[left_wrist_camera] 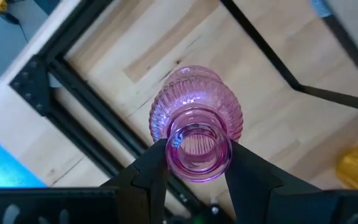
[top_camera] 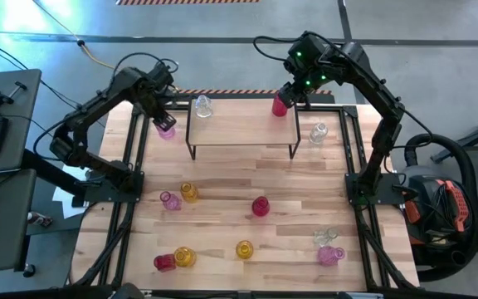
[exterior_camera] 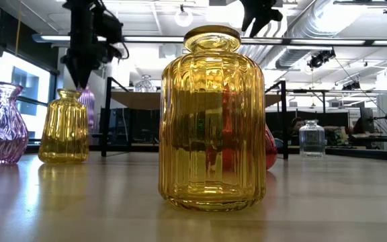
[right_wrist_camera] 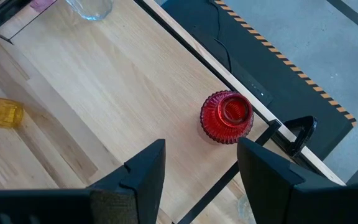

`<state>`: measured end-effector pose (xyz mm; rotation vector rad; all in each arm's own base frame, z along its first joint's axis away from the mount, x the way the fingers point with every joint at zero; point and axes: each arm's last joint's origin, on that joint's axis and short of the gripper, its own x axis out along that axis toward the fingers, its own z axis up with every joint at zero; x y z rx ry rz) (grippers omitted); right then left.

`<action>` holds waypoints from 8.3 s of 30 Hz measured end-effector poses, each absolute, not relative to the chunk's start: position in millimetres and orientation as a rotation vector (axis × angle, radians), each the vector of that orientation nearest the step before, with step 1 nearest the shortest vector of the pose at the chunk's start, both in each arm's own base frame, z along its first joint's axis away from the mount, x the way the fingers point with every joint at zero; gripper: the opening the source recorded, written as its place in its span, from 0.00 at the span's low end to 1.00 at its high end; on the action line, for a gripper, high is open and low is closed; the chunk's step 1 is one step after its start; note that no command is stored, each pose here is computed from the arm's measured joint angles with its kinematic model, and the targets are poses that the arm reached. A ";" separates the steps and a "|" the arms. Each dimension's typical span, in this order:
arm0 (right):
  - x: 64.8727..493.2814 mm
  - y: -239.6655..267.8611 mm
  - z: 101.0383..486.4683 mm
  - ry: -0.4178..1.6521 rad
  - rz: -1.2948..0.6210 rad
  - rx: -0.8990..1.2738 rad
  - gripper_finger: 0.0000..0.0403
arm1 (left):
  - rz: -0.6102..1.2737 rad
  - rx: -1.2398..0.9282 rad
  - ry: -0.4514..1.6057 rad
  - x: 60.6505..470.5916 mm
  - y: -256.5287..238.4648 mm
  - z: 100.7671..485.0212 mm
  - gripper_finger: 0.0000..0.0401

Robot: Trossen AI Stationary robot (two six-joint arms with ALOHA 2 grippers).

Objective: Sort vases onto shelf
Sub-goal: Put the top violet vase on the shelf

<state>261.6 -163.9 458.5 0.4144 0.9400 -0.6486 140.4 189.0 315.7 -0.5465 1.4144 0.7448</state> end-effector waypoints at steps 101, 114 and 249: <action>301.5 -98.8 464.5 0.856 -0.311 0.407 0.93 | 0.145 -0.161 0.800 256.8 71.6 455.5 0.31; 322.0 -104.9 488.2 0.534 -0.282 0.303 0.93 | 0.144 -0.121 0.797 275.6 83.1 446.2 0.30; 299.1 -80.2 298.8 -0.047 -0.774 0.124 0.61 | 0.335 -0.160 0.838 194.9 82.7 472.0 0.49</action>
